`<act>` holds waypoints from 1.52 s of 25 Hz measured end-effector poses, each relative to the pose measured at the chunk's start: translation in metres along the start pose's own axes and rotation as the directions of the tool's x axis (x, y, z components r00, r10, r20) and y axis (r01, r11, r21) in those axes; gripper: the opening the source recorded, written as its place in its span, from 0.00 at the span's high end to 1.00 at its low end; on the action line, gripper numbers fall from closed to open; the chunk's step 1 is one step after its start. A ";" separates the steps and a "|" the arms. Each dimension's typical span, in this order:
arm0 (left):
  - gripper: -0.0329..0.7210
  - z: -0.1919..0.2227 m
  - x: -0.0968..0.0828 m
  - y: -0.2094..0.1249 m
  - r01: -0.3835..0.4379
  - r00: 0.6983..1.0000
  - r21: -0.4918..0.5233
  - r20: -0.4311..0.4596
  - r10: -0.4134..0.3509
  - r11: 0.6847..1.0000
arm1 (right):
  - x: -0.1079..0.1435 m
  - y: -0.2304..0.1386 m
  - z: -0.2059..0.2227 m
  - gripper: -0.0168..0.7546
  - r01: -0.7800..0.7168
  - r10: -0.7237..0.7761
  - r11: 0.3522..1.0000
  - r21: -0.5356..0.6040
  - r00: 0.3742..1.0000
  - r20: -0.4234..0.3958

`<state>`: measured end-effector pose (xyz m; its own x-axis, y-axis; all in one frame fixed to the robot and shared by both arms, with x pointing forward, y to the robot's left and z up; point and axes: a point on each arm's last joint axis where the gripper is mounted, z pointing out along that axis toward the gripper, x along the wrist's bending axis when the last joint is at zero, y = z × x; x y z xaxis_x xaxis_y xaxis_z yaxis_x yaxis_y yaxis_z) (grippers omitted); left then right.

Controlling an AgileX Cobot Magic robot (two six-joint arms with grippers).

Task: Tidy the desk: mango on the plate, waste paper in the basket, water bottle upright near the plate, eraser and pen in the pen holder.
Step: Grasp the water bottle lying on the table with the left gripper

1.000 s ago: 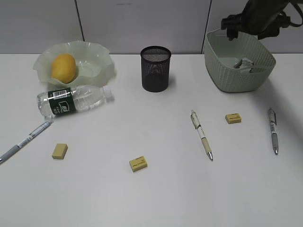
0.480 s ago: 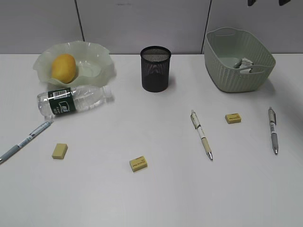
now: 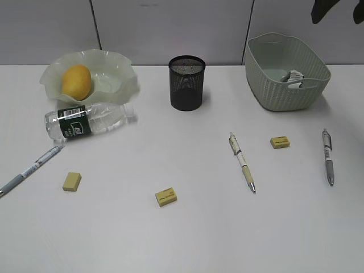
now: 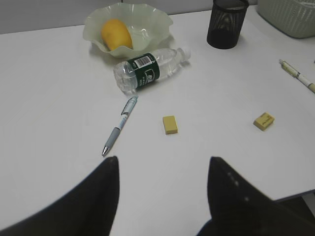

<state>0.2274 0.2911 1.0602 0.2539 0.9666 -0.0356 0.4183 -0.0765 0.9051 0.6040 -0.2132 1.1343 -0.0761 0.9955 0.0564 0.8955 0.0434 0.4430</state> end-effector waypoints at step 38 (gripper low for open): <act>0.38 0.000 0.000 0.000 0.000 1.000 0.000 0.000 0.000 1.000 | -0.052 -0.320 -0.088 0.25 0.170 -0.191 0.941 -0.293 0.981 -0.045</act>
<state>0.2274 0.2911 1.0602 0.2539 0.9666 -0.0356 0.4183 -0.0765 0.9051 0.2824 -0.2865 1.0684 -0.2656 0.9640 0.0110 0.7014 0.1853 0.6883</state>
